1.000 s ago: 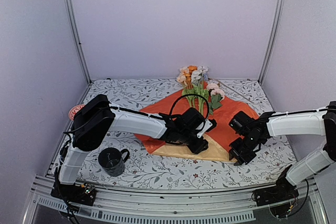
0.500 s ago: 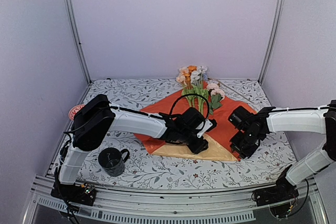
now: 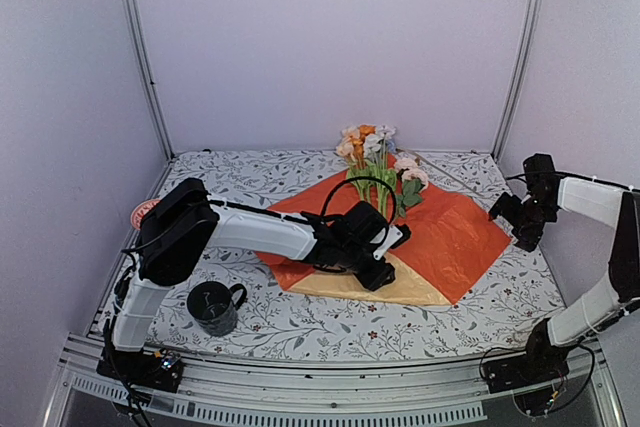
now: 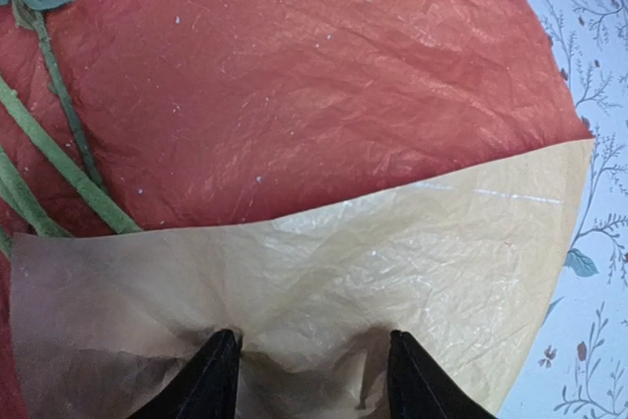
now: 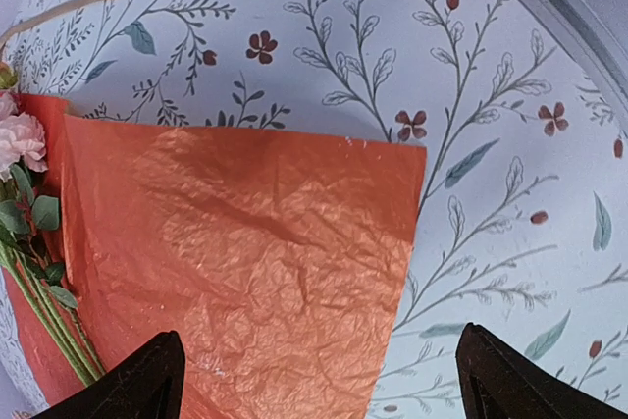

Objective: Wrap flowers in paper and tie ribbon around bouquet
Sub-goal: Pick up the one-fourth-folded wrapping paper from the center of the board.

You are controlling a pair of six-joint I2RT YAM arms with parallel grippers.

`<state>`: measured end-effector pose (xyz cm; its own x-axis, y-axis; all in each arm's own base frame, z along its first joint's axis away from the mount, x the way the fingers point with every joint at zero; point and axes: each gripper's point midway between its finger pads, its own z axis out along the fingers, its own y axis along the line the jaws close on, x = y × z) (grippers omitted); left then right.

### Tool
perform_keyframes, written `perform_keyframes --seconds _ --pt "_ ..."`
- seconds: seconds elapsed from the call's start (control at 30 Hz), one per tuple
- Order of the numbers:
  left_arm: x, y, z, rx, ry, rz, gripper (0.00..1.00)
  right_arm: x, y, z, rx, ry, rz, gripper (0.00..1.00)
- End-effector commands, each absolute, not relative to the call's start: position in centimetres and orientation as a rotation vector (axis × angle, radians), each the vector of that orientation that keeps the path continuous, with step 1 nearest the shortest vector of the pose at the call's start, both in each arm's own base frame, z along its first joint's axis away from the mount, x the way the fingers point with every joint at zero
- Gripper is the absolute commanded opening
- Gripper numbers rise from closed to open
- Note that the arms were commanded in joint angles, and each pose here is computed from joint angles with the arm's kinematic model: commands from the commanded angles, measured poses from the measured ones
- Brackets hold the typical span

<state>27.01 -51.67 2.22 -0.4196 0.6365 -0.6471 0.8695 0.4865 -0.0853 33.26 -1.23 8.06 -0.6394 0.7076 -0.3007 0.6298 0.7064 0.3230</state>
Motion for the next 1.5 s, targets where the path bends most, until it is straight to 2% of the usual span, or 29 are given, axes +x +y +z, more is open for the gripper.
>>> perform_keyframes --seconds 0.0,0.07,0.2,0.3,0.47,0.67,0.77,0.9,1.1,1.17,1.27,1.47 --pt "27.1 -48.8 -2.3 1.253 2.339 -0.474 0.53 36.6 -1.4 7.0 0.651 2.595 0.419 0.99" --pt "26.9 -48.7 -2.4 1.258 2.345 -0.482 0.53 38.8 -2.5 6.7 0.552 2.615 0.339 0.99" --pt "26.6 -48.7 -2.5 1.261 2.351 -0.491 0.53 44.4 -1.4 8.4 0.272 2.574 0.438 0.99" --pt "26.7 -48.5 -2.5 1.252 2.355 -0.477 0.53 46.2 -0.8 7.4 0.198 2.583 0.491 0.99" --pt "26.6 -48.5 -2.8 1.256 2.36 -0.481 0.53 45.5 -0.5 4.1 0.094 2.665 0.517 0.99" --pt "26.7 -48.6 -3.2 1.267 2.366 -0.476 0.53 42.5 1.5 1.9 0.101 2.684 0.836 0.99" --pt "26.9 -48.5 -3.3 1.266 2.367 -0.472 0.53 41.1 1.8 1.2 0.092 2.701 0.859 1.0" --pt "27.0 -48.4 -3.4 1.26 2.372 -0.47 0.53 39.9 2.3 1.8 0.073 2.692 0.877 0.91" --pt "27.6 -48.1 -3.6 1.246 2.381 -0.461 0.53 39.2 4.0 3.8 0.048 2.633 1.038 0.65" --pt "27.7 -48.0 -3.5 1.242 2.381 -0.461 0.53 38.6 4.4 3.8 0.059 2.637 1.082 0.62" --pt "27.9 -47.9 -3.4 1.235 2.382 -0.457 0.53 37.7 5.5 4.9 0.079 2.597 1.185 0.63" --pt "28.0 -48.0 -3.4 1.237 2.379 -0.461 0.53 35.8 7.4 9.7 0.13 2.41 1.334 0.85"
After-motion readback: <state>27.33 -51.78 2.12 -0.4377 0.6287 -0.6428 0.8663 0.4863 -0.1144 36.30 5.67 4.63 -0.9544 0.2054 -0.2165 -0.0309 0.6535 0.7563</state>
